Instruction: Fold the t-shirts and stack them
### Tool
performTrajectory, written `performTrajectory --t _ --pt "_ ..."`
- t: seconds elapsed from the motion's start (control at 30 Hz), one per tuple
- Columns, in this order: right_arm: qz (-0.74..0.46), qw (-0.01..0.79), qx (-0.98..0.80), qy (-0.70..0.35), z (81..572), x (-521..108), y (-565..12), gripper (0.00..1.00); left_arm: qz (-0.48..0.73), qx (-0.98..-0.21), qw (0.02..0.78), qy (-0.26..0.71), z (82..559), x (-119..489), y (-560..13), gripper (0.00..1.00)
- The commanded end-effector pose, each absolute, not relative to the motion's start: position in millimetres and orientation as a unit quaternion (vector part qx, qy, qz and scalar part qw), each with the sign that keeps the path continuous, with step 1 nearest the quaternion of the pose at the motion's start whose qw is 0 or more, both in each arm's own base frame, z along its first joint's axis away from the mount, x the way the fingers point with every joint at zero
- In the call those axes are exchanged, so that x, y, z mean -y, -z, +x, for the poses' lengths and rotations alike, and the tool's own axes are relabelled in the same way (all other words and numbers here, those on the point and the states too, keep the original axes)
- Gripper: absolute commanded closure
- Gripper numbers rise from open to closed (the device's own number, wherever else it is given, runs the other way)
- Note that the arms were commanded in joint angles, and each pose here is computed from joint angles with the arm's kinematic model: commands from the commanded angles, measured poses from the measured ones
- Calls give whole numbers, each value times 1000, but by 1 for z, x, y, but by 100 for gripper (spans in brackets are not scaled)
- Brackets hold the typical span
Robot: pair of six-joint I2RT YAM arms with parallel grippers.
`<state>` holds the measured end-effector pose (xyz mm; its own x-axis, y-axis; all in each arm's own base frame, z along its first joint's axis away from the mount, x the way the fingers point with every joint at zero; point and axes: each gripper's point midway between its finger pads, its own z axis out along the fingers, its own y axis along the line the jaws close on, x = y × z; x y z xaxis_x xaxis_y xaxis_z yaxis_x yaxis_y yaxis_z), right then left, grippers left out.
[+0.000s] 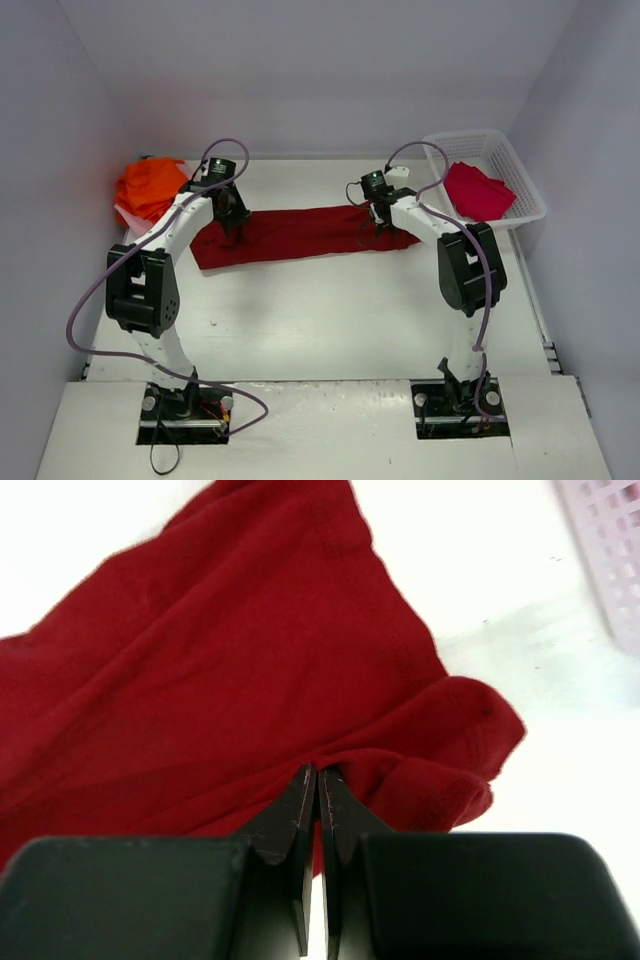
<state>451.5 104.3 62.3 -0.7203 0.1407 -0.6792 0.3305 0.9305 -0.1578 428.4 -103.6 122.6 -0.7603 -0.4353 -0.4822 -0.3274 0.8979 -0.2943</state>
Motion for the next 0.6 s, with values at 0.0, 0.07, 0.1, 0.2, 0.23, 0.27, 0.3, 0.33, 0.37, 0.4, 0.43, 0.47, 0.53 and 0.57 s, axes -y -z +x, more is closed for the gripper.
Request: performTrajectory --t 0.0,0.07,0.1,0.2,0.23,0.27,0.3,0.33,0.37,0.4,0.43,0.47,0.53,0.57 --pt "136 379 -906 133 469 -102 -82 100 -201 -914 335 110 453 101 -159 100" --pt "135 377 -907 134 470 -102 -79 100 -200 -914 336 110 456 101 -159 100" --pt "135 377 -906 134 470 -101 -79 100 -201 -914 335 109 456 100 -159 100" --pt "137 376 -906 135 470 -99 -79 100 -201 -912 339 110 459 100 -162 100" --pt "135 377 -906 135 470 -100 -80 100 -201 -912 340 110 461 100 -164 100" --pt "136 378 -906 135 471 -98 -81 100 -200 -912 342 111 462 101 -165 100" --pt "136 379 -905 135 471 -98 -81 100 -201 -911 344 112 463 101 -166 100" --pt "136 379 -905 135 472 -98 -82 100 -201 -911 344 111 464 101 -166 100" --pt "137 381 -905 134 473 -98 -84 100 -202 -911 343 111 465 100 -165 100" --pt "137 382 -904 134 473 -97 -85 100 -202 -909 346 112 467 100 -168 100" --pt "137 382 -904 134 474 -96 -85 100 -202 -910 345 111 467 100 -167 100" --pt "137 384 -904 133 475 -97 -87 100 -203 -910 344 109 468 98 -166 100" --pt "137 385 -903 133 476 -97 -88 100 -203 -910 344 108 470 97 -166 100" --pt "136 385 -903 132 477 -97 -89 100 -203 -910 345 107 470 97 -166 100"
